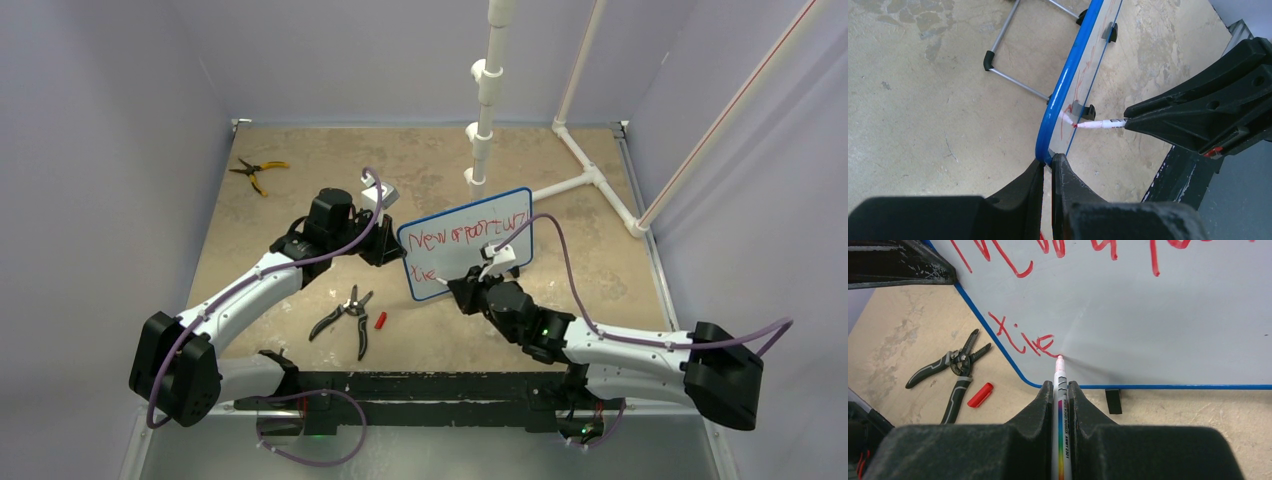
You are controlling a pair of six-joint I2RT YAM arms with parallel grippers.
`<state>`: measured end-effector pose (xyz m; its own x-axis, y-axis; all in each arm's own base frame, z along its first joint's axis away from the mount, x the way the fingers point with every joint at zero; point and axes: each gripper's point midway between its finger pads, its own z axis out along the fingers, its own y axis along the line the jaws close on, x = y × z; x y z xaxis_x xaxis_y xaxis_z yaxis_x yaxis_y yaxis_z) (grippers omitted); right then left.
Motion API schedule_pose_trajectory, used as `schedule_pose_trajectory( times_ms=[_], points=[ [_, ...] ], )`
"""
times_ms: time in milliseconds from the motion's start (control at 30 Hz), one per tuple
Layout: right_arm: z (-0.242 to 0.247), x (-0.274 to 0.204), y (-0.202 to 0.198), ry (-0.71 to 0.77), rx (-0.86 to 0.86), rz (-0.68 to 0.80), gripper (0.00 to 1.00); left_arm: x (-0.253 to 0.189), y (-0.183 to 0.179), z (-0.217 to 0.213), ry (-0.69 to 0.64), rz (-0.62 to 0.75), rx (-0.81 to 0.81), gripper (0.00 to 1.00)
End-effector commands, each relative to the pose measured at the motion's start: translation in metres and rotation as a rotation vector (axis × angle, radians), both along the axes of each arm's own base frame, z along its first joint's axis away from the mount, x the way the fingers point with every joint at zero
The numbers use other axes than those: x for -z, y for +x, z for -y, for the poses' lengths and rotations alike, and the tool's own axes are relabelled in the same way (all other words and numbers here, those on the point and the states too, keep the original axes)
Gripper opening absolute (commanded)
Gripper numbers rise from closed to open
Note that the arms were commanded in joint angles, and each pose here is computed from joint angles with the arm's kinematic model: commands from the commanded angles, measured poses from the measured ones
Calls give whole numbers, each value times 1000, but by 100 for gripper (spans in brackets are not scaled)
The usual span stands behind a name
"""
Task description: Write a sentence on the whiteboard
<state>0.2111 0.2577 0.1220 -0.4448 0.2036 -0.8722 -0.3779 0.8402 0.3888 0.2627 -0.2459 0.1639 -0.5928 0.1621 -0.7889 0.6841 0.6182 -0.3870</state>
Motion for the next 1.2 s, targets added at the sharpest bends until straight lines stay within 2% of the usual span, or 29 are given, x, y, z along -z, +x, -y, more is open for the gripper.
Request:
schedule_pose_trajectory(
  times_ms=[0, 233, 467, 900, 1167],
  points=[
    [12, -16, 9, 28, 80, 42, 0, -11, 4, 2, -23, 42, 0, 0],
    [10, -32, -1, 94, 6, 78, 0, -10, 5, 1, -21, 40, -5, 0],
    [13, -36, 8, 49, 30, 101, 0, -10, 4, 2, -23, 40, -4, 0],
    [18, -52, 21, 83, 31, 151, 0, -11, 4, 2, -24, 41, -2, 0],
    [6, -50, 23, 55, -20, 153, 0, -10, 4, 2, -21, 38, -2, 0]
  ],
)
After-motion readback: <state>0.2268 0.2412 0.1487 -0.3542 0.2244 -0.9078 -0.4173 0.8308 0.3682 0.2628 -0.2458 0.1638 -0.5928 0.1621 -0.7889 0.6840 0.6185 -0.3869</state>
